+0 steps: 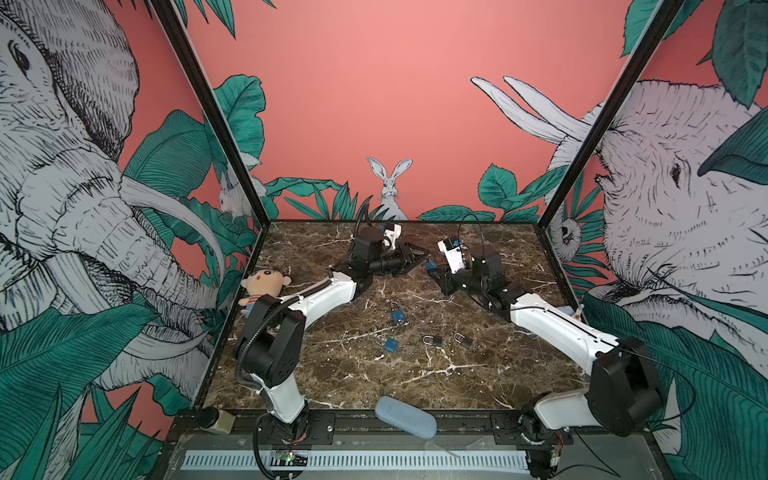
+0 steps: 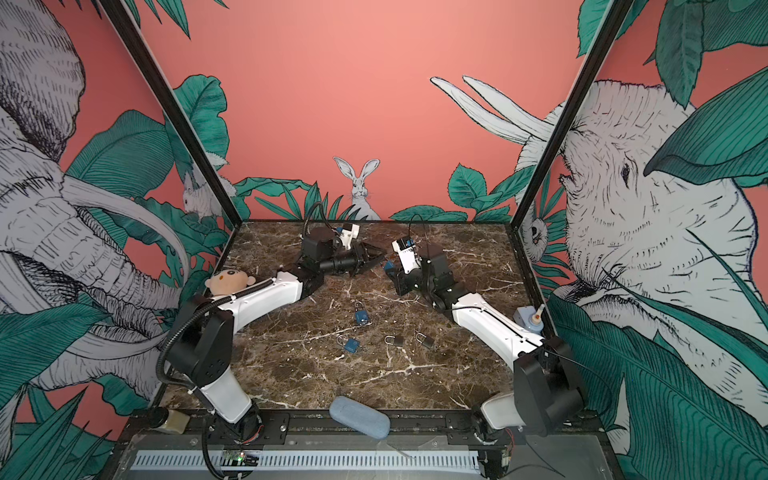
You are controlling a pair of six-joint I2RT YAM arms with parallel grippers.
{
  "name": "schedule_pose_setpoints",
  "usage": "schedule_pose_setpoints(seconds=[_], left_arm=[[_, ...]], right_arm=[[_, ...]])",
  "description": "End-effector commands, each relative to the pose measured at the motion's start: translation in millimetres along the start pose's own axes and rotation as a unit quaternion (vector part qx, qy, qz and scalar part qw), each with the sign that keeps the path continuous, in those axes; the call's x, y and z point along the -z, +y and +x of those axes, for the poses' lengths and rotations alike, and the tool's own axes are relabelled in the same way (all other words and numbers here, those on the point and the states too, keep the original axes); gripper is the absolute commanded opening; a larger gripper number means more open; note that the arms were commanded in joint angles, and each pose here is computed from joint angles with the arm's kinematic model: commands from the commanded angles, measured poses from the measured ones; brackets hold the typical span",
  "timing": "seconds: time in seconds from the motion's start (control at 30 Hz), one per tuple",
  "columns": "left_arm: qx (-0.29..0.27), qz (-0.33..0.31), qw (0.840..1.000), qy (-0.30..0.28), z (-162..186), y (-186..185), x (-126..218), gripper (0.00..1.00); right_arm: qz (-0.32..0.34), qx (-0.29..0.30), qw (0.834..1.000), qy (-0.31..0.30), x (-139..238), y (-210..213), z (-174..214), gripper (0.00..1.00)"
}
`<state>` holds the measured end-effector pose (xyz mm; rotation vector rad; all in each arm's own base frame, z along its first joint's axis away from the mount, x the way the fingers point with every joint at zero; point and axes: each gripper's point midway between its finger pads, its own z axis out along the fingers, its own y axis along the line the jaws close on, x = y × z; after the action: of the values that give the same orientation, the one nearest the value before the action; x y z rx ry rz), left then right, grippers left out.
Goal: Lock with the key
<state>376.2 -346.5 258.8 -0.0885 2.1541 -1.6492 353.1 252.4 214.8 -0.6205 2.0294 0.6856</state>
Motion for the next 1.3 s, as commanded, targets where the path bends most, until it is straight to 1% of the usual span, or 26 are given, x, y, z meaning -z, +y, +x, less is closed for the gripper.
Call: schedule_pose_setpoints(seconds=[0.0,0.1,0.23,0.33,0.43,0.53,0.67,0.7,0.77,0.8,0.9,1.07,1.17,1.27], left_arm=[[-0.053,0.000,0.997,-0.048,-28,-20,39,0.42],[-0.085,-0.029,0.995,-0.047,-30,-11,53,0.43],[-0.178,-0.045,0.983,-0.021,-21,-13,60,0.43],[-0.233,-0.038,0.972,-0.006,-13,-16,64,0.42],[-0.265,-0.002,0.964,0.005,-4,-28,67,0.41],[-0.274,0.034,0.961,0.018,4,-38,66,0.38],[-0.273,0.069,0.959,0.024,9,-45,66,0.38],[-0.274,0.078,0.958,0.023,9,-48,66,0.39],[-0.274,0.090,0.957,0.023,10,-53,67,0.46],[-0.274,0.095,0.957,0.023,10,-55,67,0.48],[-0.272,0.110,0.955,0.032,12,-59,66,0.50],[-0.267,0.116,0.956,0.043,17,-56,66,0.49],[-0.264,0.112,0.957,0.046,20,-51,66,0.48],[-0.260,0.120,0.957,0.048,23,-51,67,0.47]], right_arm=[[0.003,0.026,1.000,-0.011,22,8,-22,0.00],[-0.011,0.036,0.999,0.005,31,16,-24,0.00],[-0.049,0.045,0.998,0.016,42,34,-29,0.00],[-0.083,0.048,0.995,0.028,48,47,-33,0.00],[-0.115,0.046,0.992,0.037,53,59,-37,0.00],[-0.132,0.045,0.989,0.044,54,65,-39,0.00],[-0.153,0.037,0.986,0.053,53,71,-40,0.00],[-0.162,0.033,0.985,0.055,52,74,-41,0.00],[-0.172,0.025,0.983,0.066,50,75,-36,0.00],[-0.177,0.029,0.982,0.058,51,78,-45,0.00],[-0.178,0.030,0.982,0.058,50,78,-47,0.00],[-0.185,0.025,0.981,0.056,49,79,-51,0.00],[-0.203,0.016,0.978,0.045,51,81,-57,0.00],[-0.212,0.009,0.976,0.039,49,82,-60,0.00]])
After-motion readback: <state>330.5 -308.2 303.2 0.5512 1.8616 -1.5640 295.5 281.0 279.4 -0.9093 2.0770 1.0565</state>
